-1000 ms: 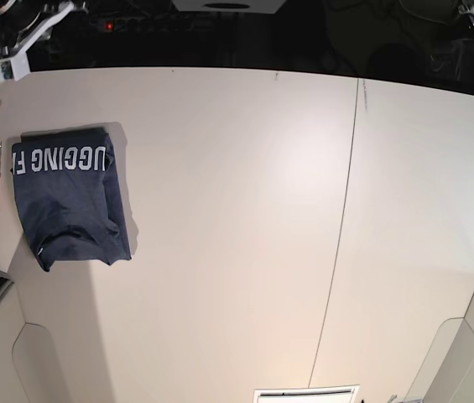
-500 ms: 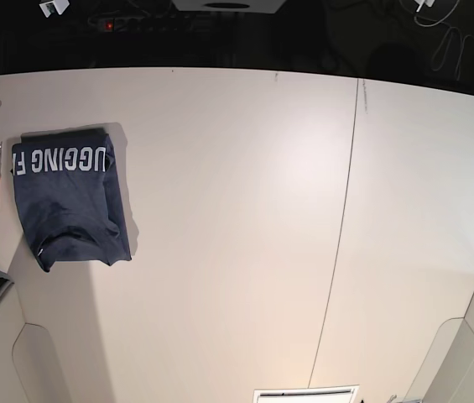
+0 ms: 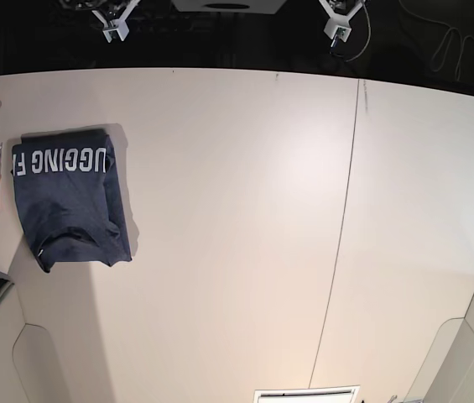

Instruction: Layout the t-shirt on the table in an organized manner, then fold the t-shirt properly

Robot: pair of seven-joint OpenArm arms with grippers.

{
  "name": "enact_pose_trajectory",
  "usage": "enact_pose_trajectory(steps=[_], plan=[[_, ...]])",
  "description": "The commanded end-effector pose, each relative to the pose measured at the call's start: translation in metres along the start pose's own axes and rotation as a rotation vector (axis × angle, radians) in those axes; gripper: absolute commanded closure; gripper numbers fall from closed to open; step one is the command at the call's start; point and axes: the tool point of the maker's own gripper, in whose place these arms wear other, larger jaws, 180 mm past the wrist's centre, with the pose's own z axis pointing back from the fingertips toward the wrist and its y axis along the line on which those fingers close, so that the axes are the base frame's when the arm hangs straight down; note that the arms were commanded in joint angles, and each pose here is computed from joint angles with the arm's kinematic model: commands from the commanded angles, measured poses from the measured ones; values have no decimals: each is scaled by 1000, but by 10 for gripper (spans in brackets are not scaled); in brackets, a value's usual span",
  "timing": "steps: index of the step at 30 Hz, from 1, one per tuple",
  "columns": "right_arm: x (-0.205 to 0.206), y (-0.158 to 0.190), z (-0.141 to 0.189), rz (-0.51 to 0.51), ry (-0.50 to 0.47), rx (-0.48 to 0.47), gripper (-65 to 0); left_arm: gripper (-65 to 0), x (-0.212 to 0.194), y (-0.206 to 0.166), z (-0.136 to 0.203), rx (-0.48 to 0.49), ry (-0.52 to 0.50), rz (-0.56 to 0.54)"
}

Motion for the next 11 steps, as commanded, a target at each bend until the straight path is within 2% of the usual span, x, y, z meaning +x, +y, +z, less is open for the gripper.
enact_pose_trajectory(steps=[1, 6, 11], plan=[[3, 3, -2, -4, -5, -5, 0, 0, -4, 0, -1, 3, 8, -2], [25, 24, -10, -47, -39, -48, 0, 0, 10, 2, -6, 16, -5, -6], [28, 47, -14, -126, -50, 0, 0, 0, 11, 2, -6, 16, -5, -6]])
